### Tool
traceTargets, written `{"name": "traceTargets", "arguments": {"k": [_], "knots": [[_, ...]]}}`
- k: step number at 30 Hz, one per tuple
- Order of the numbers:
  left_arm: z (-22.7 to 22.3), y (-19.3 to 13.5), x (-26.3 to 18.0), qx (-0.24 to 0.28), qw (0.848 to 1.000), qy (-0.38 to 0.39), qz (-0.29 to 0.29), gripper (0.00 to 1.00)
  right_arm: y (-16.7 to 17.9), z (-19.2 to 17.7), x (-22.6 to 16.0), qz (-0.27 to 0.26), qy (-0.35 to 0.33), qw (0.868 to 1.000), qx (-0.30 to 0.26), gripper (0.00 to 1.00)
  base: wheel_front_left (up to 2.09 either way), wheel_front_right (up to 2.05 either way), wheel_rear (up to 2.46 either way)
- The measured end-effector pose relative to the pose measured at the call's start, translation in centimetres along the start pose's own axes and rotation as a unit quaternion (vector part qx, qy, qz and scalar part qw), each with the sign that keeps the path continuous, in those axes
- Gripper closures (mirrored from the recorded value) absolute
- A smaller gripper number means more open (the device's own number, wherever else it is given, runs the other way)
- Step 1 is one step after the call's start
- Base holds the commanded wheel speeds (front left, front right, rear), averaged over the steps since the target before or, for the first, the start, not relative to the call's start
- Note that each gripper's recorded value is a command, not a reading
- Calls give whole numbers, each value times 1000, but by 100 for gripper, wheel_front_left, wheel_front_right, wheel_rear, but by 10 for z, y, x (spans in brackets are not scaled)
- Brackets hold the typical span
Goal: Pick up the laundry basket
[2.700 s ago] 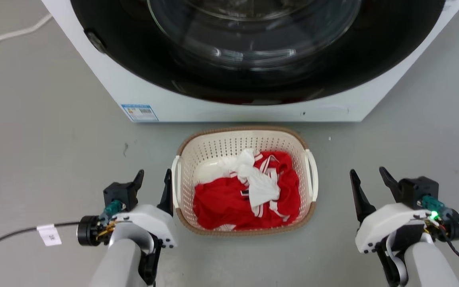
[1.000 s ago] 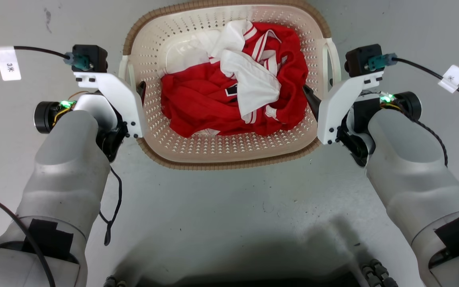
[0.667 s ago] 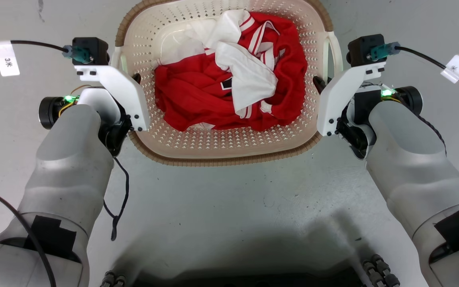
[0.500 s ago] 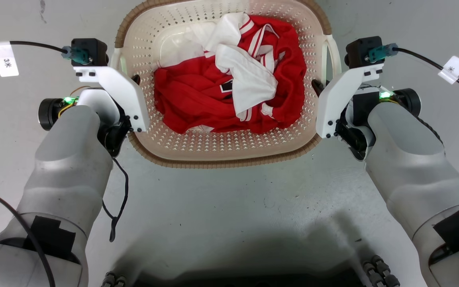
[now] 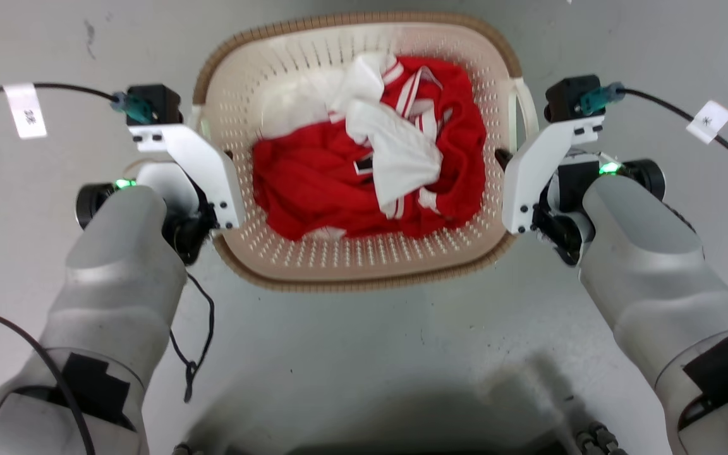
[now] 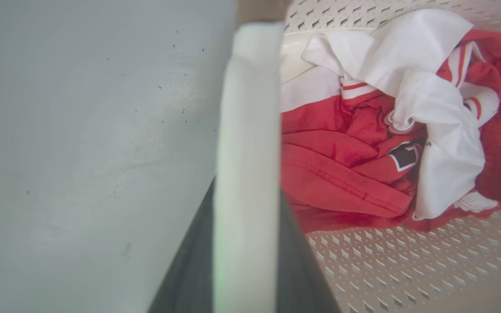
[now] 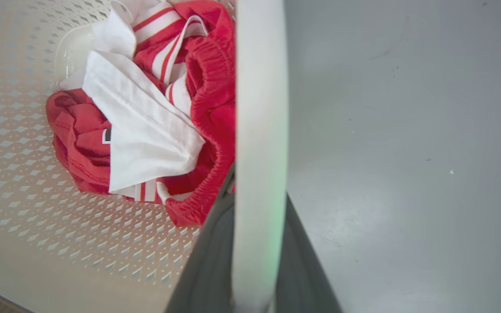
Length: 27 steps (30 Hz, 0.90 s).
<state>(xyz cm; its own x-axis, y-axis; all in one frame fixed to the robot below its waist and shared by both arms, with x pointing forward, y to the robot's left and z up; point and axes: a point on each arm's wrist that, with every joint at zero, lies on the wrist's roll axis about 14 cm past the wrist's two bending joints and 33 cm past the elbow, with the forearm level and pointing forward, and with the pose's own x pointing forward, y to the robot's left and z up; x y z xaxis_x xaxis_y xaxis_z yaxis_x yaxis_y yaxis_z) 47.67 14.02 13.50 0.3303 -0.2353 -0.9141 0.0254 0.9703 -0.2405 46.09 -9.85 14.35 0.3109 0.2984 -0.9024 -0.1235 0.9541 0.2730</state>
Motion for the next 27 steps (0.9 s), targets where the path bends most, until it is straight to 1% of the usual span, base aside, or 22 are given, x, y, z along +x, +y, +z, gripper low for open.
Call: {"name": "traceTargets", "arguments": {"k": [6, 14, 23, 27], "knots": [[-8, -13, -29, -15, 1000, 23, -7, 100, 5, -6, -28, -4, 17, 1000, 7, 100, 0, 0, 0], [0, -27, -80, -15, 1000, 18, -13, 100, 19, 3, -78, -2, 22, 1000, 15, 100, 0, 0, 0], [15, -41, -135, -2, 1000, -6, -17, 100, 35, 16, -133, 3, 9, 1000, 19, 100, 0, 0, 0], [17, -47, -157, 7, 1000, -13, -18, 100, 42, 11, -153, 7, 13, 1000, 24, 100, 0, 0, 0]]}}
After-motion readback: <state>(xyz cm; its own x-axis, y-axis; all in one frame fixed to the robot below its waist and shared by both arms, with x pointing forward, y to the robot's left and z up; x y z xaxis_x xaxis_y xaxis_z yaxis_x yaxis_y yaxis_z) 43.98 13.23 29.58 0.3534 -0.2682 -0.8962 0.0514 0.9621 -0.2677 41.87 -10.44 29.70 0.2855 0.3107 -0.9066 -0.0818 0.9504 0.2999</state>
